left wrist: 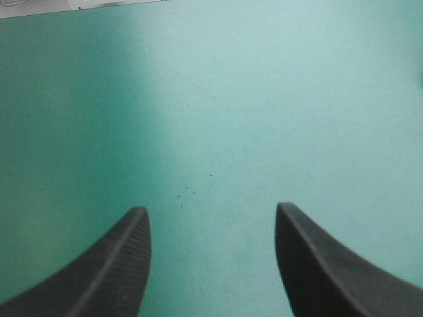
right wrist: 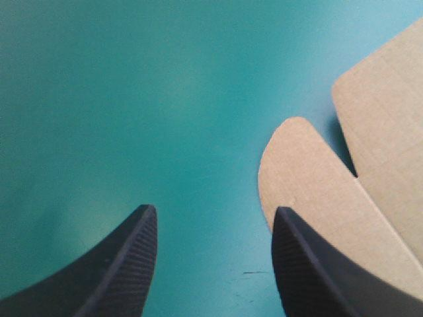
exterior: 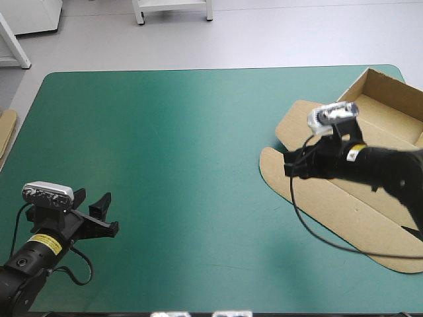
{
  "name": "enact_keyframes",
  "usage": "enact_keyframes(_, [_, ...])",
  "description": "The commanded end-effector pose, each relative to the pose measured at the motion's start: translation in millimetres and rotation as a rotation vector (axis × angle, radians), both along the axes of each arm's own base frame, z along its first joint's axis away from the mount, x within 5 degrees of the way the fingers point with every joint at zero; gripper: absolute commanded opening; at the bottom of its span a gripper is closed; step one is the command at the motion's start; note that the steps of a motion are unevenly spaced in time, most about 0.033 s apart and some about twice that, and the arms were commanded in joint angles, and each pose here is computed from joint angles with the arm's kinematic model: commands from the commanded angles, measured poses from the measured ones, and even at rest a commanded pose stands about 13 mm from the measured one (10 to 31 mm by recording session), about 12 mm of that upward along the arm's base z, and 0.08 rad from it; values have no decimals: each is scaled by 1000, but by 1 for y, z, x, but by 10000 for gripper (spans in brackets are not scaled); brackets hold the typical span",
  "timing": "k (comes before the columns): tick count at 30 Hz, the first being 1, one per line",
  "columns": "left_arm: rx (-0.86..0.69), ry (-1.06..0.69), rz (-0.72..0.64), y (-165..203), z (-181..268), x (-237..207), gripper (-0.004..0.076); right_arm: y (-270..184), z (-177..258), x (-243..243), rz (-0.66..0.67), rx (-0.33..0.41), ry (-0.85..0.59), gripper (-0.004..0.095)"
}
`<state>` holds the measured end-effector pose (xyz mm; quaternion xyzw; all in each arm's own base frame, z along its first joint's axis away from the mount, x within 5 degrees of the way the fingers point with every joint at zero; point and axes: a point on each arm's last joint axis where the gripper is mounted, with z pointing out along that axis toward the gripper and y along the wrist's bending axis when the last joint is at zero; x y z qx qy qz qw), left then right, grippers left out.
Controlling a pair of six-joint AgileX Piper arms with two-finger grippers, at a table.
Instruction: Fold the box
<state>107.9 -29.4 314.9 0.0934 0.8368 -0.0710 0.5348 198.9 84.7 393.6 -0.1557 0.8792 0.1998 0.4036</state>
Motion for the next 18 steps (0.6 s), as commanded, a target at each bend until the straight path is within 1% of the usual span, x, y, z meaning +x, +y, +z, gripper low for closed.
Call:
enact_keyframes(1, [-40, -83, -11, -2, 14, 2, 405, 0, -20, -24, -29, 95, -130, 486])
enact_keyframes(4, [-46, -80, -12, -2, 14, 2, 398, -2, -60, -36, -39, 89, -114, 471])
enact_keyframes(6, [-52, -76, -12, -3, 14, 2, 390, -4, -80, -40, -53, 81, -110, 428])
enact_keyframes(7, [-50, -71, -11, -3, 14, 2, 377, -6, -93, -43, -66, 80, -109, 390])
enact_keyframes(8, [-51, -69, -11, -3, 14, 2, 364, -7, -100, -44, -72, 77, -113, 337])
enact_keyframes(9, [-51, -69, -11, -3, 14, 2, 338, -8, -106, -46, -82, 82, -121, 254])
enact_keyframes(10, [-51, -69, -11, -3, 14, 2, 297, -9, -109, -47, -85, 86, -136, 141])
enact_keyframes(11, [-52, -71, -11, -3, 14, 2, 235, -9, -108, -48, -84, 91, -147, 40])
enact_keyframes(12, [-52, -71, -11, -3, 14, 2, 154, -9, -107, -48, -80, 93, -159, -11])
enact_keyframes(13, [-52, -71, -11, -3, 14, 2, 62, -9, -106, -48, -82, 100, -165, 5])
enact_keyframes(14, [-52, -71, -11, -3, 14, 2, -12, -9, -103, -47, -83, 103, -173, 4])
enact_keyframes(18, [-52, -71, -11, -3, 14, 2, -7, -9, -102, -47, -81, 98, -187, 0])
